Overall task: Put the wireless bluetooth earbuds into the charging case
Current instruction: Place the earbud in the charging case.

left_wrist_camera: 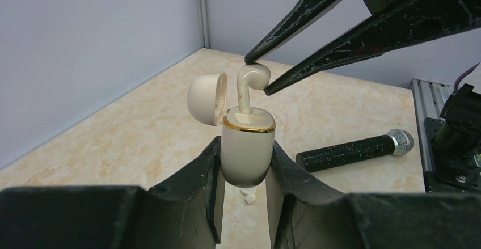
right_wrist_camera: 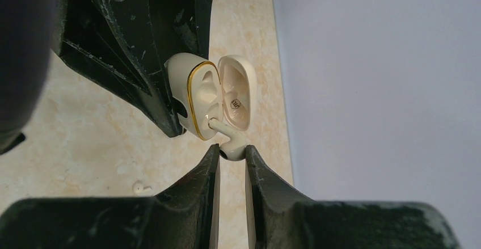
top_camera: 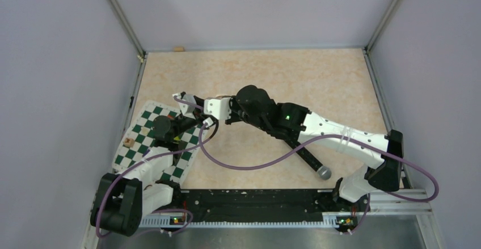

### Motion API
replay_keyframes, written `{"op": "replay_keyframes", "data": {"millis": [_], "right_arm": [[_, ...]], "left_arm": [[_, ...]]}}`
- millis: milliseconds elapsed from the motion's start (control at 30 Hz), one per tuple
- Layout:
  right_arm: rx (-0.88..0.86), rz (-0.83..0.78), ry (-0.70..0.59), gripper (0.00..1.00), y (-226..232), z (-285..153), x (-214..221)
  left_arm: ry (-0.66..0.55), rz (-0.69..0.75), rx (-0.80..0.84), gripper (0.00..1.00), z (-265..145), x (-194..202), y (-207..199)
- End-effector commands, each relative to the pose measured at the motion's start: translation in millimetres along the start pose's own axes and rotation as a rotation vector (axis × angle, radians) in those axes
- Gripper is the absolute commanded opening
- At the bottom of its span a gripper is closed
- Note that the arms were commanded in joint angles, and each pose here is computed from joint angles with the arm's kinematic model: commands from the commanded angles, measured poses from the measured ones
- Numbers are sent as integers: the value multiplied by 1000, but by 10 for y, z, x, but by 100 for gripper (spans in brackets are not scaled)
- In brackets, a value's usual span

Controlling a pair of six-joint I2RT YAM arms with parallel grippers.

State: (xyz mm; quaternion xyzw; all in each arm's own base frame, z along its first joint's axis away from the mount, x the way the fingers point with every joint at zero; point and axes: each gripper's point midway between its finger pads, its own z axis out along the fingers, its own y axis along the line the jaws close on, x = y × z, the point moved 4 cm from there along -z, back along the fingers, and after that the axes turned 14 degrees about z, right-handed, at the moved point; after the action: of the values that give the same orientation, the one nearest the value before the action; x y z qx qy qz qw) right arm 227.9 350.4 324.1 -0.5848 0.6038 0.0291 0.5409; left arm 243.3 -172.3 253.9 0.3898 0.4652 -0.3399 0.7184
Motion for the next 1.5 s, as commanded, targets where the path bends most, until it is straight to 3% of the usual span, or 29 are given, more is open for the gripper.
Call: {"op": "replay_keyframes", "data": {"millis": [0, 767, 1267, 1467], "right_arm": [[-53, 27, -49, 15, 78, -31, -136], [-116, 66, -70, 18, 152, -25, -229], [-110, 114, -89, 25, 94, -39, -349], [-78, 117, -93, 32, 13, -69, -392]], "left_arm": [[-71, 78, -8, 1, 45, -246, 66], [-80, 65, -19, 1, 42, -285, 79], [-94, 56, -17, 1, 26, -347, 82], [-101, 58, -17, 2, 16, -374, 83]]}}
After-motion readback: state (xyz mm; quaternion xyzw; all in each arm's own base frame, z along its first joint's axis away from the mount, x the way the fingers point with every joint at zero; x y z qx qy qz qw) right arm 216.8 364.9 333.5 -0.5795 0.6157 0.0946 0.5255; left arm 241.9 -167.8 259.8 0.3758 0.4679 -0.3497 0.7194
